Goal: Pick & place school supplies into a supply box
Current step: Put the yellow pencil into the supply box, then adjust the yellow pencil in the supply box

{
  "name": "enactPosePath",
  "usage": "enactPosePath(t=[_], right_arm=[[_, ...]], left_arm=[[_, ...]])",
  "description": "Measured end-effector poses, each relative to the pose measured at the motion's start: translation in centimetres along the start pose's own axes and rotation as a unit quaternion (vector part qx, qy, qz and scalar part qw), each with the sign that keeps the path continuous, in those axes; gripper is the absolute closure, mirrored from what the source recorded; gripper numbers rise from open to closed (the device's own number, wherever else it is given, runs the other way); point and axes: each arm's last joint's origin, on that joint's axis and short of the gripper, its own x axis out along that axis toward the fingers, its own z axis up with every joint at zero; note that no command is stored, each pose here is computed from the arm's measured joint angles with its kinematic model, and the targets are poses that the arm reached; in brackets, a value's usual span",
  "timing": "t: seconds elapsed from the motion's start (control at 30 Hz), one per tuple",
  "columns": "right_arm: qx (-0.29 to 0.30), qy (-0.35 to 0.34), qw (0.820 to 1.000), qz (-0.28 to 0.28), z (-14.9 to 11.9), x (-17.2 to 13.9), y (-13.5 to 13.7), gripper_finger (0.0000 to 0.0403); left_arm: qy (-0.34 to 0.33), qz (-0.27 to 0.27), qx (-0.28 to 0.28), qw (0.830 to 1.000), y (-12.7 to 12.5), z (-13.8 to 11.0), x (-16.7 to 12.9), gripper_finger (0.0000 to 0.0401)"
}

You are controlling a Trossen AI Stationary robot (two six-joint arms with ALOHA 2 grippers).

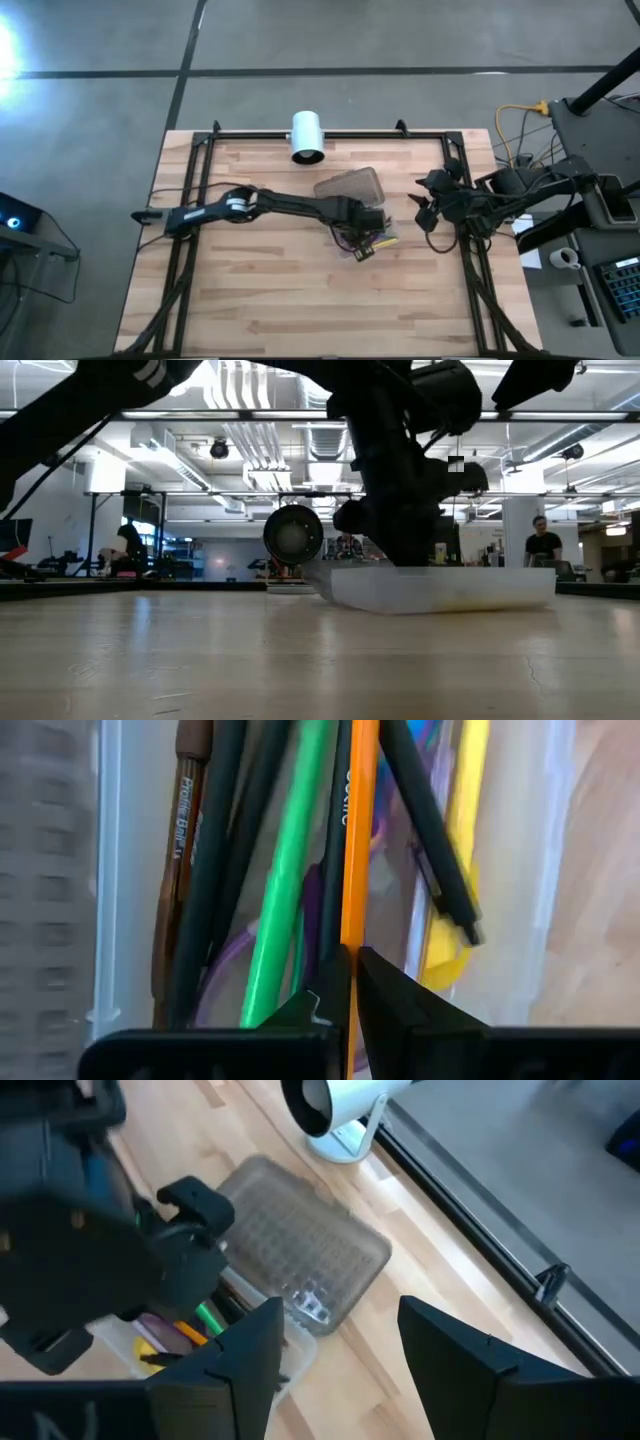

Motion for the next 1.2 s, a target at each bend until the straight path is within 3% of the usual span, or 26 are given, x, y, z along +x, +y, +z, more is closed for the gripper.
enactPosePath(t=[0.1, 0.3, 0.43, 0.6, 0.73, 0.93, 1.2], right_arm=[[-0.007, 0.005, 1.0, -0.004, -0.1, 0.2, 0.2, 0.0211], [-0.019, 0.015, 1.0, -0.011, -0.3, 0.6, 0.3, 0.0211], [-0.022, 0.016, 1.0, -0.01, -0.4, 0.6, 0.4, 0.0211], [-0.021, 0.017, 1.0, -0.01, -0.4, 0.6, 0.4, 0.0211], [-0.021, 0.018, 1.0, -0.008, -0.4, 0.6, 0.4, 0.0211], [-0.026, 0.05, 0.998, 0.017, -0.8, 1.1, 0.9, 0.0211], [-0.07, 0.153, 0.985, 0.031, -3.5, 5.4, 3.8, 0.0211]], left_arm=[[-0.001, -0.025, -0.027, 0.999, 0.2, 0.0, 0.1, 0.0401], [-0.052, -0.021, -0.035, 0.998, -0.1, 0.9, -1.5, 0.0393], [-0.077, -0.023, -0.036, 0.996, -0.3, 1.5, -3.7, 0.0355], [-0.056, -0.01, -0.03, 0.998, -0.2, 1.0, -3.6, 0.0295], [-0.026, 0.006, -0.026, 0.999, -0.2, 0.1, -3.3, 0.027], [-0.055, 0.026, -0.004, 0.998, -1.3, -0.3, -4.9, 0.0265], [-0.081, 0.037, 0.025, 0.996, -2.6, -1.1, -4.4, 0.0265]])
